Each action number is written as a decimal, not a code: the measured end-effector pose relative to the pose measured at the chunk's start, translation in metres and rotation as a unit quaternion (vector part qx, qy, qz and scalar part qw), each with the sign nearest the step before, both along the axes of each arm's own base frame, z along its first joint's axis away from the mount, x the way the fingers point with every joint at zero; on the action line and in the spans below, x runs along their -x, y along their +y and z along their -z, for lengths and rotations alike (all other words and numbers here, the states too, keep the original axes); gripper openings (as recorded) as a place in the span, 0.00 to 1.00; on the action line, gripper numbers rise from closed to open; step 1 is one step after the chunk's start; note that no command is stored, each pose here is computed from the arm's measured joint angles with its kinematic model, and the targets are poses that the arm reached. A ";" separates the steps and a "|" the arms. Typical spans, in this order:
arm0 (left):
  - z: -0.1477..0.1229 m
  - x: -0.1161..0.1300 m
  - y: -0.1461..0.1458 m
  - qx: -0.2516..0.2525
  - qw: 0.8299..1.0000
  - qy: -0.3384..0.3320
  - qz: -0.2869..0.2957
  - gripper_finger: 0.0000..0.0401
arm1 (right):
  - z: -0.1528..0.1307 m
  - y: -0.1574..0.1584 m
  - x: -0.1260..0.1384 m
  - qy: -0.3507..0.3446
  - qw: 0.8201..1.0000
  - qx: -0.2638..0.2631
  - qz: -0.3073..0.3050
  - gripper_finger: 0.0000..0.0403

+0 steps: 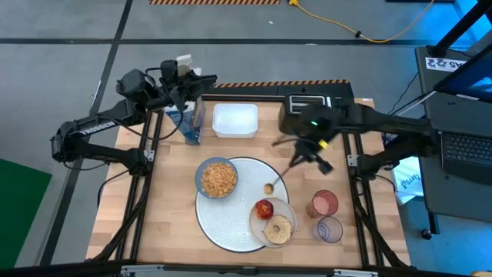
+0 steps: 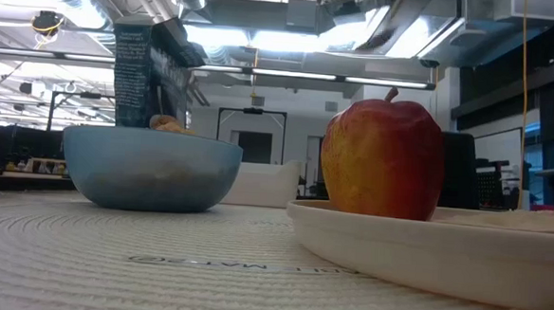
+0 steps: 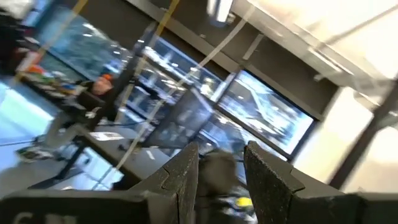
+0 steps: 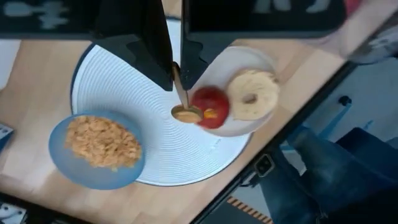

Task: Arrange a breakfast setting
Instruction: Put the gold spoon on the white table mat

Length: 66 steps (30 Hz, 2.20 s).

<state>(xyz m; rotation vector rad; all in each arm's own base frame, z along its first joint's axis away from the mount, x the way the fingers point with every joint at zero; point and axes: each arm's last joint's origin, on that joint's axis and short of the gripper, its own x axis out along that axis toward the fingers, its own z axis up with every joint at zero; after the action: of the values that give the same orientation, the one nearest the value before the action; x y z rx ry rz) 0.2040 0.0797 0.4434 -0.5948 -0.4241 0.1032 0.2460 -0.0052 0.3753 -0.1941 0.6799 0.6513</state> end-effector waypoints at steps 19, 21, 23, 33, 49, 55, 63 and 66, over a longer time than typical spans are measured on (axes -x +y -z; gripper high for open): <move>-0.009 0.029 0.020 -0.080 0.989 0.006 0.127 0.30 | 0.143 -0.091 -0.109 0.002 0.992 -0.070 -0.108 0.04; -0.009 0.031 0.022 -0.084 0.989 0.007 0.125 0.30 | 0.152 -0.093 -0.117 0.001 0.991 -0.060 -0.120 0.04; -0.010 0.033 0.024 -0.083 0.989 0.007 0.118 0.30 | 0.158 -0.096 -0.122 -0.002 0.991 -0.052 -0.126 0.04; -0.010 0.037 0.029 -0.051 0.992 0.004 0.113 0.30 | 0.173 -0.104 -0.149 -0.041 0.983 -0.057 -0.169 0.04; -0.010 0.035 0.034 0.000 0.999 -0.020 0.031 0.30 | 0.190 -0.089 -0.142 -0.015 0.966 0.004 -0.256 0.04; -0.010 0.035 0.035 0.006 1.000 -0.025 0.014 0.30 | 0.206 -0.080 -0.152 -0.005 0.957 0.070 -0.283 0.04; -0.010 0.033 0.032 0.017 0.999 -0.033 0.006 0.30 | 0.214 -0.083 -0.164 -0.009 0.942 0.186 -0.280 0.04; -0.010 0.032 0.030 0.020 0.999 -0.035 0.006 0.30 | 0.214 -0.085 -0.167 -0.015 0.938 0.214 -0.273 0.04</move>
<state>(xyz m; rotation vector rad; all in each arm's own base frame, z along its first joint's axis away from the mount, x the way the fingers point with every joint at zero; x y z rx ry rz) 0.1724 0.1096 0.4537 -0.6415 -0.4879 0.0803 0.4132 -0.0900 0.1618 -0.8182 0.7379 1.0226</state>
